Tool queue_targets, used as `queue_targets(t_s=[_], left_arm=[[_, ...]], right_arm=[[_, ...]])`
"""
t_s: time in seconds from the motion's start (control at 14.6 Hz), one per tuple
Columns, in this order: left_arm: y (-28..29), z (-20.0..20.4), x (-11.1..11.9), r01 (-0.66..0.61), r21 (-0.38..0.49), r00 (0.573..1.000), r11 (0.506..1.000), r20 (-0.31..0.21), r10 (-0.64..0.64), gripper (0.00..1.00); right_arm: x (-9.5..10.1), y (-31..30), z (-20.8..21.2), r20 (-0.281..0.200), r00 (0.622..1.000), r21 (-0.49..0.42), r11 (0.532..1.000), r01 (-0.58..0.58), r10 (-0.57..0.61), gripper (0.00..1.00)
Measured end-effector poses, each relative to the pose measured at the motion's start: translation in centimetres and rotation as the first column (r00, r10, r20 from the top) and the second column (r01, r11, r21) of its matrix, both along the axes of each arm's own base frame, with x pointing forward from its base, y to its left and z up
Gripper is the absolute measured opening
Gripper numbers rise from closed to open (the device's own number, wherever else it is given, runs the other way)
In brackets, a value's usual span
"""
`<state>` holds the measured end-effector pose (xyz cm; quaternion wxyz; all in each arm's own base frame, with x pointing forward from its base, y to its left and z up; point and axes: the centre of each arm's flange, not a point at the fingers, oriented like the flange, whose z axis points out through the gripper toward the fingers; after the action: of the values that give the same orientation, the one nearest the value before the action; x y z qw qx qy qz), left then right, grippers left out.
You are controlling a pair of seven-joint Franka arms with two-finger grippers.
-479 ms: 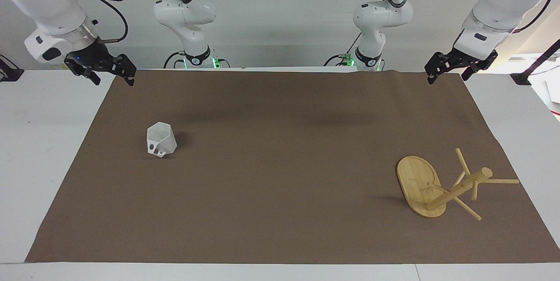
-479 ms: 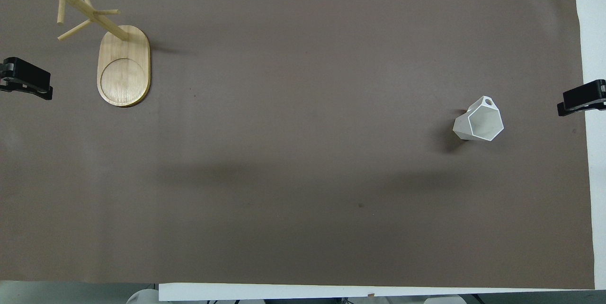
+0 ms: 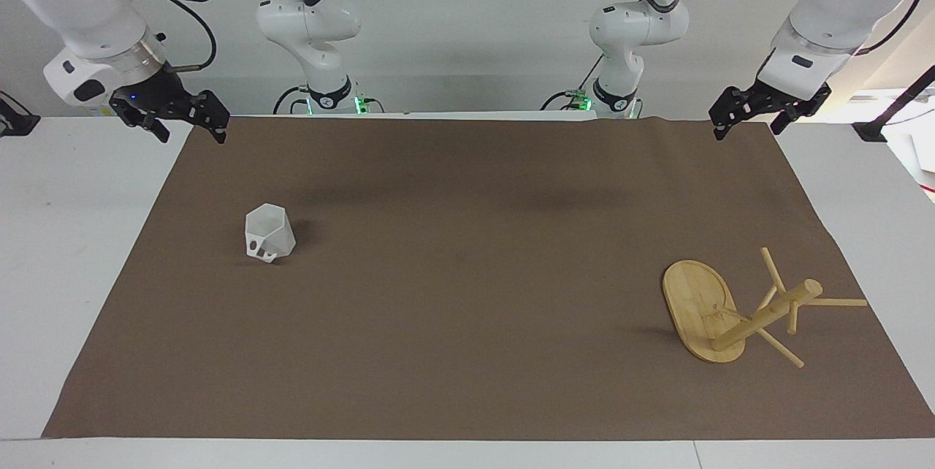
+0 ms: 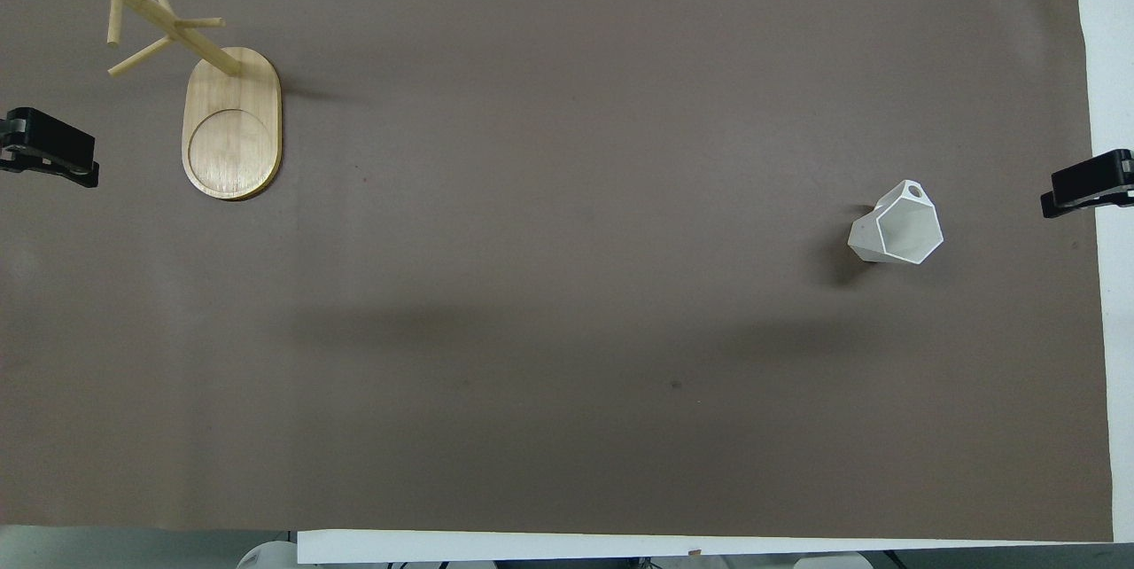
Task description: Hang cup on rack
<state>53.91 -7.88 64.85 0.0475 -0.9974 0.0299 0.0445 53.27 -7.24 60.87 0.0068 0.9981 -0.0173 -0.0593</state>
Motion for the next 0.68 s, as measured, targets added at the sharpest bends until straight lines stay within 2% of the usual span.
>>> queue_targets(t_s=[0.14, 0.21, 0.34, 0.55, 0.68], left_arm=[[0.0, 0.0, 0.0, 0.000, 0.000, 1.000, 1.000, 0.000, 0.000, 1.00], [0.0, 0.0, 0.0, 0.000, 0.000, 1.000, 1.000, 0.000, 0.000, 1.00], [0.0, 0.0, 0.0, 0.000, 0.000, 1.000, 1.000, 0.000, 0.000, 1.00], [0.0, 0.0, 0.0, 0.000, 0.000, 1.000, 1.000, 0.000, 0.000, 1.00], [0.0, 0.0, 0.0, 0.000, 0.000, 1.000, 1.000, 0.000, 0.000, 1.00]], right_arm=[[0.0, -0.1, -0.1, -0.002, 1.000, 0.002, 1.000, -0.011, 0.011, 0.99], [0.0, -0.1, -0.1, -0.002, 0.999, 0.007, 0.999, -0.054, 0.054, 0.99], [0.4, -0.2, 0.0, 0.027, 0.972, 0.020, 0.972, -0.232, 0.232, 0.99], [0.7, -3.0, -1.2, 0.061, 0.873, 0.075, 0.869, -0.488, 0.485, 0.99], [1.6, -7.4, -3.9, 0.157, 0.785, 0.170, 0.767, -0.619, 0.599, 1.00]])
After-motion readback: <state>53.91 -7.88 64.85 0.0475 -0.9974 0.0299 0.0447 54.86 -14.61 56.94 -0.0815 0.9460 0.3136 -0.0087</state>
